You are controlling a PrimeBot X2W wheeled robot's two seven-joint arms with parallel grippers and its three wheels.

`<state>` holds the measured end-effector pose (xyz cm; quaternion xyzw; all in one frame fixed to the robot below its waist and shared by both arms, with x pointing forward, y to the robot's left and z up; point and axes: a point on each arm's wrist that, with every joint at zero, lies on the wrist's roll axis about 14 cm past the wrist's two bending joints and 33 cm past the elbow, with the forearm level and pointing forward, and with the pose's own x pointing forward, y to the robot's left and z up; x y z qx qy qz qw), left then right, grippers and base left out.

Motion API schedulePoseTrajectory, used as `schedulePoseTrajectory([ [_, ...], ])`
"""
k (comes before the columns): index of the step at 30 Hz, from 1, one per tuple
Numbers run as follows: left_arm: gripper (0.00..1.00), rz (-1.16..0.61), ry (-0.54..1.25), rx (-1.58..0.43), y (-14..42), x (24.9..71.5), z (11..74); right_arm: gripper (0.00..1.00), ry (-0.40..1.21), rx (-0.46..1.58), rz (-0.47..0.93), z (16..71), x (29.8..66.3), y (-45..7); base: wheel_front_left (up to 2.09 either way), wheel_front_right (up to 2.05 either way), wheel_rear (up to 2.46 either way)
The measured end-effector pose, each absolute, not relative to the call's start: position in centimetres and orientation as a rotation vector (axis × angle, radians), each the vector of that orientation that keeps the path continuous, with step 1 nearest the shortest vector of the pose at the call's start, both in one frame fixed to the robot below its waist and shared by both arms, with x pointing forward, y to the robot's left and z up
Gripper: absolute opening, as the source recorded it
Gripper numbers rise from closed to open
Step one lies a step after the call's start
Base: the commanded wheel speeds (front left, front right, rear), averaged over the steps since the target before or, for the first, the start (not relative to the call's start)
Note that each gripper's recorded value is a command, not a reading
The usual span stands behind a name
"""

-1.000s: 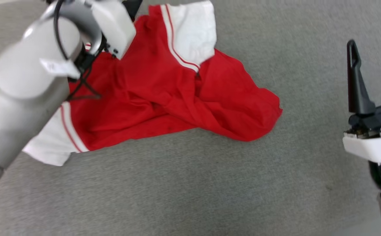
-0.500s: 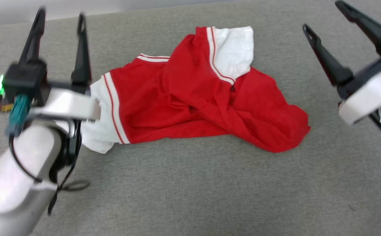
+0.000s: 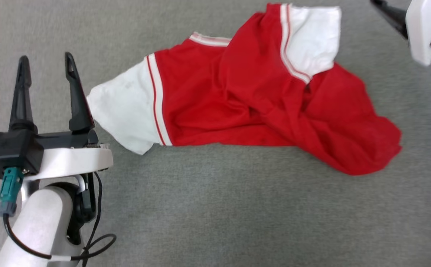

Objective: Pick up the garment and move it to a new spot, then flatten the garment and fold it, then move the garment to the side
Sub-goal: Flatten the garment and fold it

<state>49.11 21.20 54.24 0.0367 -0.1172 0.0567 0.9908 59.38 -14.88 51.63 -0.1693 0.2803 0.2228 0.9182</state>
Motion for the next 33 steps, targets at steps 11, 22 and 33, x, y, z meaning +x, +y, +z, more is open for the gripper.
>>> schedulePoseTrajectory([
  [11,1.0,0.185,-0.201,0.083,23.3,49.8,50.9,1.0,1.012,-0.321,0.437,41.6,62.9,-14.0,0.0,0.0,0.0],
  [22,1.0,0.235,-0.137,0.117,25.3,49.9,47.7,1.0,1.136,-0.353,0.485,34.7,63.6,-11.7,0.0,0.0,0.0],
  [33,1.0,0.221,-0.15,0.141,26.1,49.3,49.1,0.0,0.982,-0.353,0.515,38.0,62.5,-12.0,0.0,0.0,0.0],
])
